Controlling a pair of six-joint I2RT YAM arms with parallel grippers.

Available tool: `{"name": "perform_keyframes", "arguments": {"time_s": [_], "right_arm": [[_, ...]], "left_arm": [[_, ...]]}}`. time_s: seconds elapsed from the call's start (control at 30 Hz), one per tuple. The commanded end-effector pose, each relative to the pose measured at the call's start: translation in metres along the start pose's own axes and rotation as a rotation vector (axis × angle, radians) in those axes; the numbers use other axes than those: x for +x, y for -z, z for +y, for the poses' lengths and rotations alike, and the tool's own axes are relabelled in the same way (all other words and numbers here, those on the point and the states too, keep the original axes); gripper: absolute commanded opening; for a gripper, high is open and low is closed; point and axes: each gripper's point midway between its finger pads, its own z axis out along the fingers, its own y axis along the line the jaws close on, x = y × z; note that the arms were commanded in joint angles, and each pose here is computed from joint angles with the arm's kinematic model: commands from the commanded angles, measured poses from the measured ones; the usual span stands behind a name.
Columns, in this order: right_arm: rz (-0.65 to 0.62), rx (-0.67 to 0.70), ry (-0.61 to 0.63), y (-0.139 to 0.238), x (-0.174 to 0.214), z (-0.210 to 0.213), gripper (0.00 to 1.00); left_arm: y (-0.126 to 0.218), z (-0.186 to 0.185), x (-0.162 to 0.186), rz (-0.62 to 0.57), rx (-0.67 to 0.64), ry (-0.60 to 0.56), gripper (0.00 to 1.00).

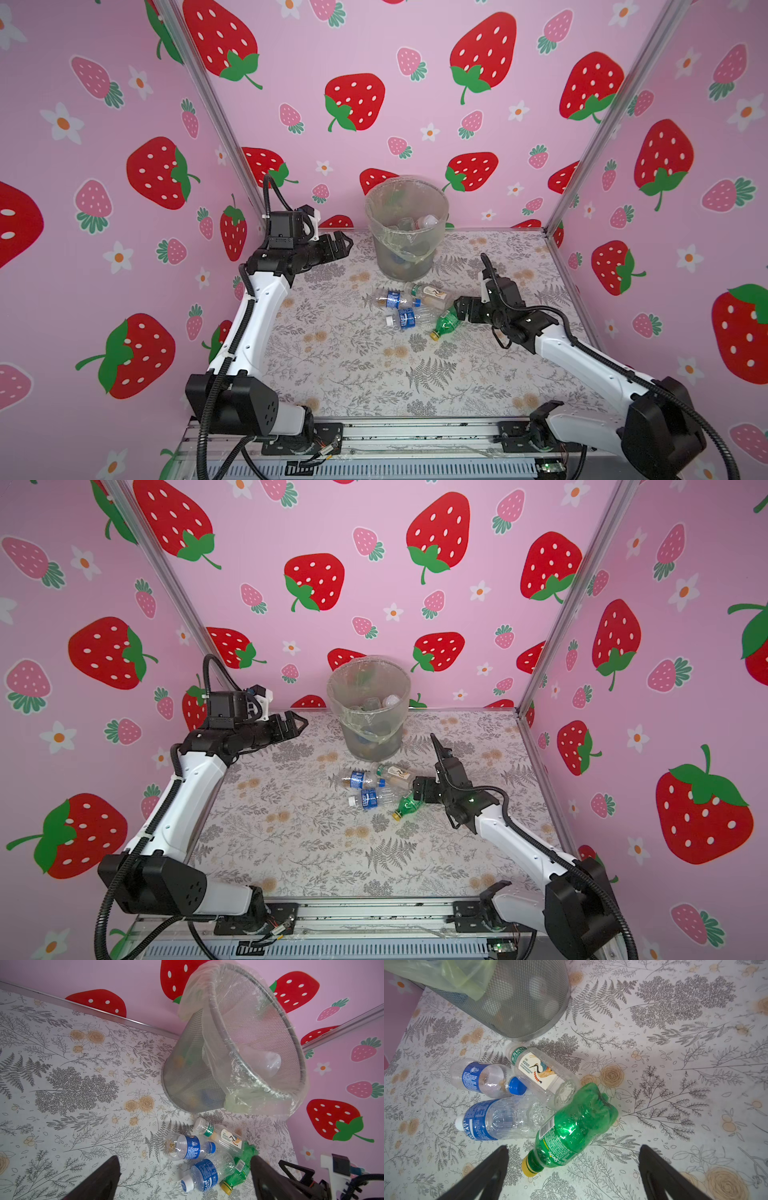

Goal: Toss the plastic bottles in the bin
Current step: 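Withdraw the left gripper from the bin while the right gripper lowers toward the green bottle, then grasp the green Sprite bottle by its base with the right gripper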

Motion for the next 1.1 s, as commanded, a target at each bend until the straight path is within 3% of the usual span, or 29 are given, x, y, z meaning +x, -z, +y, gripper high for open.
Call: {"name": "perform_keyframes", "arguments": {"time_s": [0.0,0.37,1.07], "right_arm": [[0.045,0.016,-0.059,-0.005,0.010,-0.004,0.99],[0.108,-0.109,-0.182,-0.025,0.022,0.007,0.99],[0.092,-0.141,-0.445,-0.048,0.033,-0.009,0.97]], "left_arm": [[-0.001,0.014,0.017,0.032,-0.043,-0.029,0.99],[0.003,0.011,0.020,0.020,-0.032,-0.010,0.99],[-0.005,0.006,0.025,0.034,0.018,0.031,0.99]]}}
